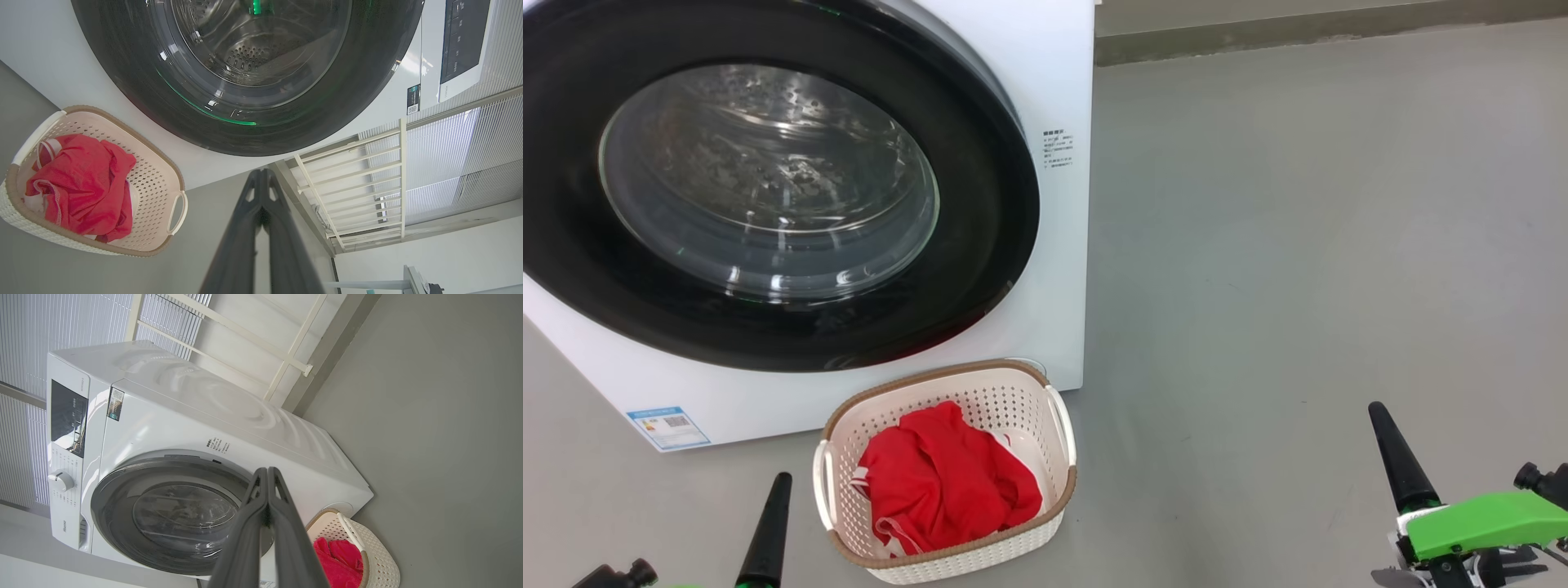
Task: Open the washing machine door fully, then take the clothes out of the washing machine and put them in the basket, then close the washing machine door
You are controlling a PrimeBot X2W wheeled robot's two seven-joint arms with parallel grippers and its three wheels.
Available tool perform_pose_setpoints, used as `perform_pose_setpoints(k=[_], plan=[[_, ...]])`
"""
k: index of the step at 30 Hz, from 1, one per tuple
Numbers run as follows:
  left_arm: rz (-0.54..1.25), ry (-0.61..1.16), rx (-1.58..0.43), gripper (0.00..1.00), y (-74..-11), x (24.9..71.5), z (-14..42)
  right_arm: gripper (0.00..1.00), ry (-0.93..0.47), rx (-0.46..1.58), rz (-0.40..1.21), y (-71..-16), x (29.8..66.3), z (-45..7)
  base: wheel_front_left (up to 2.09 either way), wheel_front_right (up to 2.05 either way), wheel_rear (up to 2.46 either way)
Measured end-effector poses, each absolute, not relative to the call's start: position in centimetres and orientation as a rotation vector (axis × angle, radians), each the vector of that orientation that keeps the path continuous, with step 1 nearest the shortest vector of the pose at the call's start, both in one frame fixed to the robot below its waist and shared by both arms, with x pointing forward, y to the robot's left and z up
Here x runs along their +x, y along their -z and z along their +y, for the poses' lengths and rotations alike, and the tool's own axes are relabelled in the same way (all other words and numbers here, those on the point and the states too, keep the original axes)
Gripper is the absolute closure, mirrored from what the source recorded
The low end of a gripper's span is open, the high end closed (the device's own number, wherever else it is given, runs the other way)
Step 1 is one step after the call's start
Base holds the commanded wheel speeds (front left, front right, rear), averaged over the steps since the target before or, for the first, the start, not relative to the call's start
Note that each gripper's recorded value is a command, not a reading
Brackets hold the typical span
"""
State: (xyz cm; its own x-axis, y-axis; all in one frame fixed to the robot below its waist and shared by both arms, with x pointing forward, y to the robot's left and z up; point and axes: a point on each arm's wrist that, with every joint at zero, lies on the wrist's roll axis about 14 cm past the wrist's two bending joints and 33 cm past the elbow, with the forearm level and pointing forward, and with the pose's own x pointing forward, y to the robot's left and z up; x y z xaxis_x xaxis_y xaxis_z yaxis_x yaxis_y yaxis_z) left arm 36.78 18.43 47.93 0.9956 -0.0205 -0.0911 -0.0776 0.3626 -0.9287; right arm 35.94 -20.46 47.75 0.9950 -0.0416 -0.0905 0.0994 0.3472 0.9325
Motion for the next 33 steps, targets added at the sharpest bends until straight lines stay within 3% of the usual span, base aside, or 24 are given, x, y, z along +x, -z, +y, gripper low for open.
perform_pose_setpoints(k=[33], plan=[[0.078, -0.031, -1.569, 1.00, -48.4, 37.8, 18.8, 1.00, 0.076, 1.572, 0.033, -48.4, 37.6, -20.6, 0.00, 0.00, 0.00]])
